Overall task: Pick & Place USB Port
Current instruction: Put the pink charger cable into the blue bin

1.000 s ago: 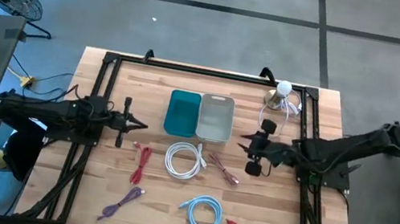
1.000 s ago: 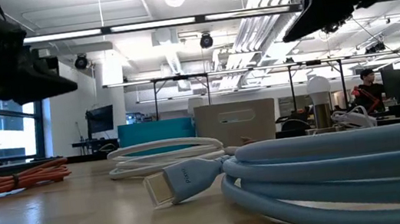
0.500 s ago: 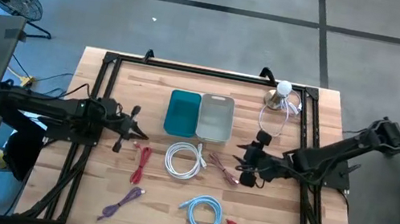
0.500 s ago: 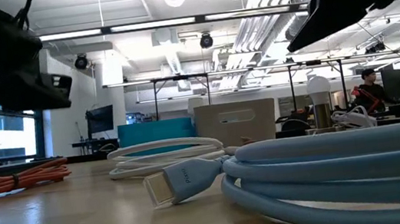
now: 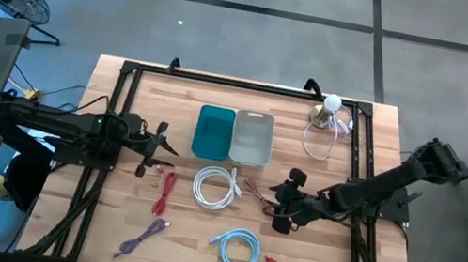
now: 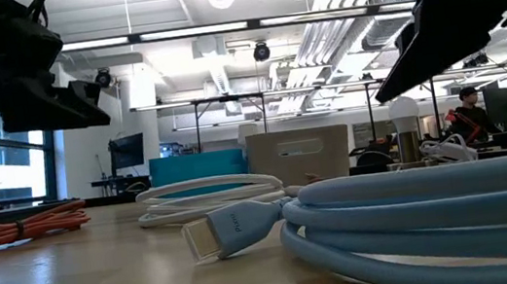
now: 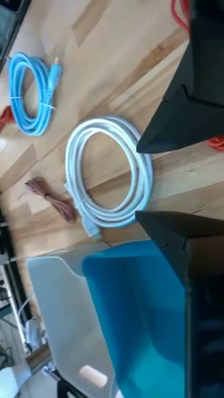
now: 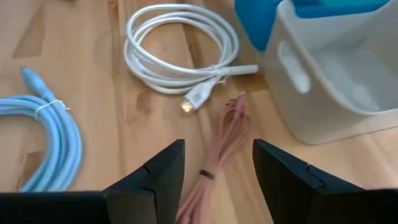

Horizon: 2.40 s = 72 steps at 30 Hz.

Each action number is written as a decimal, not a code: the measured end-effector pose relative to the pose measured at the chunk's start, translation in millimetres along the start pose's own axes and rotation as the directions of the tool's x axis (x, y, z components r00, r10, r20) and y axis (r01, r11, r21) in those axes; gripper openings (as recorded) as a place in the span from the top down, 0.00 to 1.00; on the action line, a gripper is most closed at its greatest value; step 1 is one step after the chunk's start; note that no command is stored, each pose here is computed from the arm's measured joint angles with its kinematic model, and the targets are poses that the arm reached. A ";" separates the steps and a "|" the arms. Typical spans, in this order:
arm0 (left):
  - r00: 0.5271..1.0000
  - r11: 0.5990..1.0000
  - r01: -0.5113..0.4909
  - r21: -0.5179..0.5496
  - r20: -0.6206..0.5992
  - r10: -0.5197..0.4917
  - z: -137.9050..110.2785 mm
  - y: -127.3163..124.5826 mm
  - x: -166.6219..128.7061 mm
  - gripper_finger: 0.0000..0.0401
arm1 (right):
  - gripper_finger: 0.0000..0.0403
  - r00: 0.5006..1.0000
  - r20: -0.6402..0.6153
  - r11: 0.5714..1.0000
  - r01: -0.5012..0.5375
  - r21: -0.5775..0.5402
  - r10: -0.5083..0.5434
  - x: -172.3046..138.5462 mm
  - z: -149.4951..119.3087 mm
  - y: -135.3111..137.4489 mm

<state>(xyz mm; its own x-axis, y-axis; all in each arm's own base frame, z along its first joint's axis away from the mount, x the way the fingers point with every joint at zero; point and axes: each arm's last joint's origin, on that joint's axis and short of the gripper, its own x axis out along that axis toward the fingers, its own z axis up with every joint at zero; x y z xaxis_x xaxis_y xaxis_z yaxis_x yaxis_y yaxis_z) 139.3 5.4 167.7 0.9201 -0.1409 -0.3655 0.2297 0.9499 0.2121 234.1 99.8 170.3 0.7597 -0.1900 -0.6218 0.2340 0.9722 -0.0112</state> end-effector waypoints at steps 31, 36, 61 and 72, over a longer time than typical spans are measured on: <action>0.998 0.993 -0.062 0.104 -0.027 0.065 -0.8 1.9 -0.2 0.50 | 0.53 0.953 -0.297 0.996 -0.028 0.089 0.054 38.4 4.8 -8.0; 0.997 0.992 -0.072 0.104 -0.029 0.076 -0.5 2.3 -0.2 0.50 | 0.53 0.947 -0.313 0.994 -0.037 0.108 0.069 40.3 5.7 -11.7; 0.996 0.992 -0.075 0.098 -0.029 0.079 -0.4 2.4 -0.3 0.50 | 0.53 0.914 -0.385 0.987 -0.075 0.145 0.126 68.2 -7.5 -13.4; 0.997 0.993 -0.072 0.097 -0.028 0.075 -0.4 2.3 -0.3 0.50 | 0.95 0.916 -0.388 0.993 -0.074 0.091 0.104 71.6 -6.4 -20.7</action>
<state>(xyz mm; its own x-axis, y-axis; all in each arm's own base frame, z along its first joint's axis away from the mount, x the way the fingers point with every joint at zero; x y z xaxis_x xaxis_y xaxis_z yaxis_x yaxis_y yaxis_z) 139.5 7.8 167.9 0.9255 -0.0611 -0.3737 0.1923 0.9260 0.3249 279.8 66.9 121.0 0.4848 -0.0198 -0.8744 0.2315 0.9670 0.1065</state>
